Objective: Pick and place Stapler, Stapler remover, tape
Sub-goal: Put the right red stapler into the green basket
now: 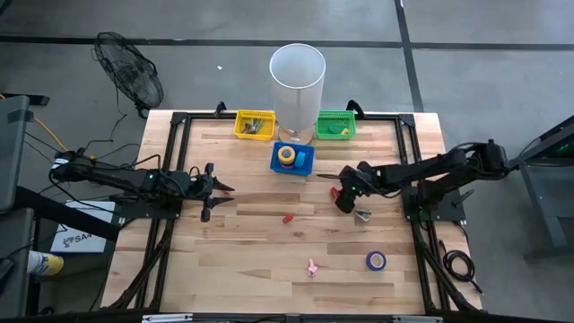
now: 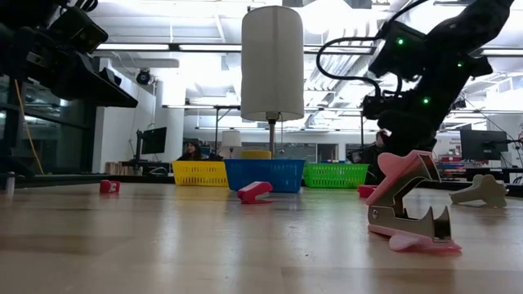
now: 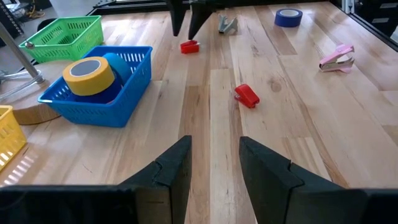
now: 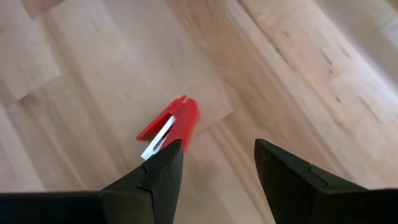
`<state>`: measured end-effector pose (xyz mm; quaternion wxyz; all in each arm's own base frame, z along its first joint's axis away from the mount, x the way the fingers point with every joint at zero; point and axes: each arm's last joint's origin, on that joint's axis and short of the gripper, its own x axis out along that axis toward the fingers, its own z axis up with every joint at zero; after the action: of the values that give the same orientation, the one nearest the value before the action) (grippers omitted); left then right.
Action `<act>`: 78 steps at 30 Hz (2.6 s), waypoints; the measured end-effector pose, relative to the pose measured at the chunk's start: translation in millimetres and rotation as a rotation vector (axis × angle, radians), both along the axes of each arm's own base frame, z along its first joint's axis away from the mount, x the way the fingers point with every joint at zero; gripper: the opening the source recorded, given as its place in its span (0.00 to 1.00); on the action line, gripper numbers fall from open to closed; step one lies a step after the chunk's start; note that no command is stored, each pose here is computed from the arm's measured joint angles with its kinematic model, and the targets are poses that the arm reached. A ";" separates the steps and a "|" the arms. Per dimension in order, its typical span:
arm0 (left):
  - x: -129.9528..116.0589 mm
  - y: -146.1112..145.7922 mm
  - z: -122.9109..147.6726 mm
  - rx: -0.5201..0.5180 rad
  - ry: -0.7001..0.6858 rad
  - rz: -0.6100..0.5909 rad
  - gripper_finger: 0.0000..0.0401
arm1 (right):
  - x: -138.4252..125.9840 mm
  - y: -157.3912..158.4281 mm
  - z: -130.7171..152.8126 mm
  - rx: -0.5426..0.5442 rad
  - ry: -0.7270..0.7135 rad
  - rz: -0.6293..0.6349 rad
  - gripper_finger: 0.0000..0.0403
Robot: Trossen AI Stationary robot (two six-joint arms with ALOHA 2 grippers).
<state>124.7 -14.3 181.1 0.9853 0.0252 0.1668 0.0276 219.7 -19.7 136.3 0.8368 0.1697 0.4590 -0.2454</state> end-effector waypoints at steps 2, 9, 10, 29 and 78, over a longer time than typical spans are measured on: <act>0.0 0.0 0.0 0.000 0.000 0.000 0.33 | 0.2 3.0 0.0 0.008 -0.004 -0.002 0.47; 0.0 0.0 0.0 -0.003 0.000 0.001 0.33 | 0.3 11.6 -0.3 0.025 -0.006 0.016 0.47; 0.0 0.0 0.0 -0.007 0.000 0.003 0.33 | 0.0 12.8 -0.5 0.035 -0.003 0.017 0.47; 0.0 0.0 0.0 -0.009 0.000 0.003 0.33 | -3.2 50.7 -0.5 0.182 -0.101 -0.228 0.47; -0.3 0.1 -0.9 -0.008 0.010 0.004 0.33 | 1.7 107.9 -62.8 -0.236 -0.279 -0.297 0.40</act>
<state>124.4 -14.2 180.2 0.9844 0.0212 0.1720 0.0288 221.3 88.1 73.5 0.8609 0.1687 0.2771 -0.3918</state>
